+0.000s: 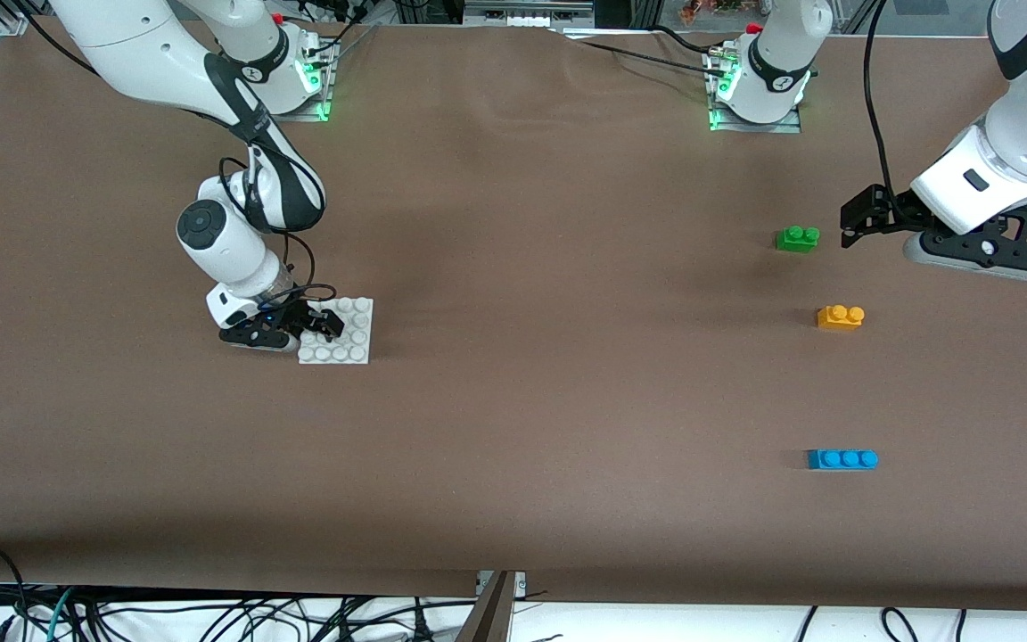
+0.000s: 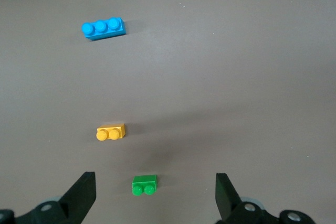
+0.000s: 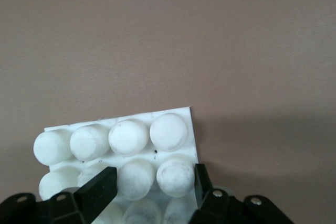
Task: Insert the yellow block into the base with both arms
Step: 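Slide the white base plate toward the table middle with the right gripper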
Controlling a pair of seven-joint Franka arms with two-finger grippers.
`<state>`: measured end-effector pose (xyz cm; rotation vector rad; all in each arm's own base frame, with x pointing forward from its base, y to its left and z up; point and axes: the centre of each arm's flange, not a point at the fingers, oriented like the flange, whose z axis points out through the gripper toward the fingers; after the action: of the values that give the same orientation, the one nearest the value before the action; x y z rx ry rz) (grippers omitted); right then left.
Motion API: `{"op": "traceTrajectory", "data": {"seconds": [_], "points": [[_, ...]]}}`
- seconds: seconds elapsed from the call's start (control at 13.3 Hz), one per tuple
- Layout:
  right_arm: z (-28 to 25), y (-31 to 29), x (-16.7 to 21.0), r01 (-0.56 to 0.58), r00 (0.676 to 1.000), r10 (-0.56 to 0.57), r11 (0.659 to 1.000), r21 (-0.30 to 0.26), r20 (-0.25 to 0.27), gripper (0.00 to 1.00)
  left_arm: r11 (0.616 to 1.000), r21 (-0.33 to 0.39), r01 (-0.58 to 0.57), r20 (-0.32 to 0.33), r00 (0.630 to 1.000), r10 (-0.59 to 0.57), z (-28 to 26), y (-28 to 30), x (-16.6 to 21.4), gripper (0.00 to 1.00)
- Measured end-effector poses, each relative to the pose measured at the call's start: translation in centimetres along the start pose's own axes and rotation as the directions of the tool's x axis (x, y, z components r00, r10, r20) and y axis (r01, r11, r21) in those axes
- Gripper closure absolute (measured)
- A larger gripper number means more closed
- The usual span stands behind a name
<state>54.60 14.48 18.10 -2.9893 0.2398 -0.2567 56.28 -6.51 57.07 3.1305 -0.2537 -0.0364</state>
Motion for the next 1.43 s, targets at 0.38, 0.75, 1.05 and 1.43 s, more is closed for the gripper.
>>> {"op": "traceTrajectory", "data": {"seconds": [0.38, 0.75, 1.05, 1.43], "points": [[0.3, -3.2, -1.2, -0.02, 1.0, 0.02, 1.0, 0.018, -0.007, 0.33, 1.0, -0.001, 0.003, 0.026, 1.0, -0.003, 0.2, -0.2, -0.3, 0.0], [0.9, -9.0, -2.9, -0.033, 0.999, 0.033, 0.998, 0.049, -0.005, 0.34, 1.0, -0.002, 0.0, 0.051, 0.999, 0.0, 0.3, 0.0, -0.6, 0.0], [1.3, -13.1, -3.9, -0.042, 0.999, 0.042, 0.996, 0.074, -0.005, 0.34, 1.0, -0.003, 0.004, 0.065, 0.998, -0.004, 0.3, -0.2, -0.7, 0.0], [1.9, -18.8, -5.3, -0.059, 0.998, 0.061, 0.992, 0.112, -0.011, 0.36, 1.0, -0.005, 0.02, 0.112, 0.993, -0.02, 0.6, -1.1, -1.4, 0.0]]}}
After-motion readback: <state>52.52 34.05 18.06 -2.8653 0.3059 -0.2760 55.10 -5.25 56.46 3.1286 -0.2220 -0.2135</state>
